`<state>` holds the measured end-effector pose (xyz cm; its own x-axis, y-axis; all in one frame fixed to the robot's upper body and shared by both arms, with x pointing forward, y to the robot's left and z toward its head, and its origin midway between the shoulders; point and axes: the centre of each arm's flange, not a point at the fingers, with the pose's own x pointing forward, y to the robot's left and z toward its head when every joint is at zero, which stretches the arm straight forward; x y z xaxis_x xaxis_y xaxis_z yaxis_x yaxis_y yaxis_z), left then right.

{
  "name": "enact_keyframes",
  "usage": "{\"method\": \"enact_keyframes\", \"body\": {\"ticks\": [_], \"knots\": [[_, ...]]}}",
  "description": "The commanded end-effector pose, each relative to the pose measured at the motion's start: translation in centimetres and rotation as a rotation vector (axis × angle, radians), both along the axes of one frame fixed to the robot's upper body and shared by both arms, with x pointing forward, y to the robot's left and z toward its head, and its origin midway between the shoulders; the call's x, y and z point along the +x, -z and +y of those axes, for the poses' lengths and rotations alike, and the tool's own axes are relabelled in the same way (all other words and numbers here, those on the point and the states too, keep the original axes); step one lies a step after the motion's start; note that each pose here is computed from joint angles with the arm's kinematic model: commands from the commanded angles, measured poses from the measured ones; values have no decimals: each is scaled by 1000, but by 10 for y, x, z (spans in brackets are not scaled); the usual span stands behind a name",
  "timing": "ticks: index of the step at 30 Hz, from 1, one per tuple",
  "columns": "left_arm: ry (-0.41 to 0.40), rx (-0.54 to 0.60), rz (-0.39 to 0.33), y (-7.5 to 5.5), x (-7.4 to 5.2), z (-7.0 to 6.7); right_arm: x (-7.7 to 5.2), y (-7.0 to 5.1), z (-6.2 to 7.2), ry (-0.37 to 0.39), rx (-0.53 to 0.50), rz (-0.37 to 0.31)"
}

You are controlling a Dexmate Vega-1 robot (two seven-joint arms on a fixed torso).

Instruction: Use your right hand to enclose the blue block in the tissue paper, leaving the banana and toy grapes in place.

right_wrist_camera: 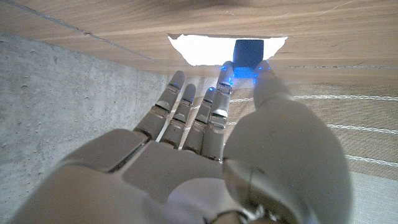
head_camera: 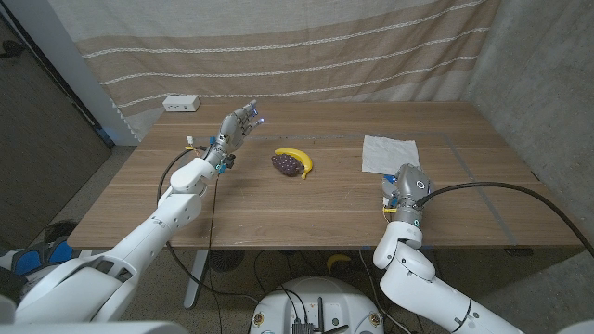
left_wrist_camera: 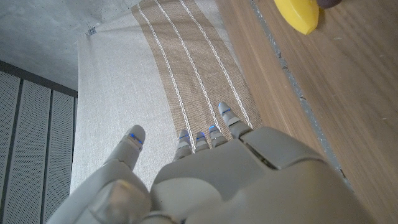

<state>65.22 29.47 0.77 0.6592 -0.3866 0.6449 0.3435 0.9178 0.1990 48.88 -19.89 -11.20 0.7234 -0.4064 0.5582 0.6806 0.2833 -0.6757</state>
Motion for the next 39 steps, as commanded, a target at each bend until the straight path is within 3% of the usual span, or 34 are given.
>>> {"method": "enact_keyframes", "body": {"ticks": [1, 26, 39], "knots": [[-3, -6, 4, 1, 0, -1, 16, -19, -13, -11, 7, -34], [-6, -12, 10, 2, 1, -4, 47, -56, -30, -29, -37, -55], [-11, -17, 9, 2, 0, -7, 61, -67, -36, -29, -56, -55]]}}
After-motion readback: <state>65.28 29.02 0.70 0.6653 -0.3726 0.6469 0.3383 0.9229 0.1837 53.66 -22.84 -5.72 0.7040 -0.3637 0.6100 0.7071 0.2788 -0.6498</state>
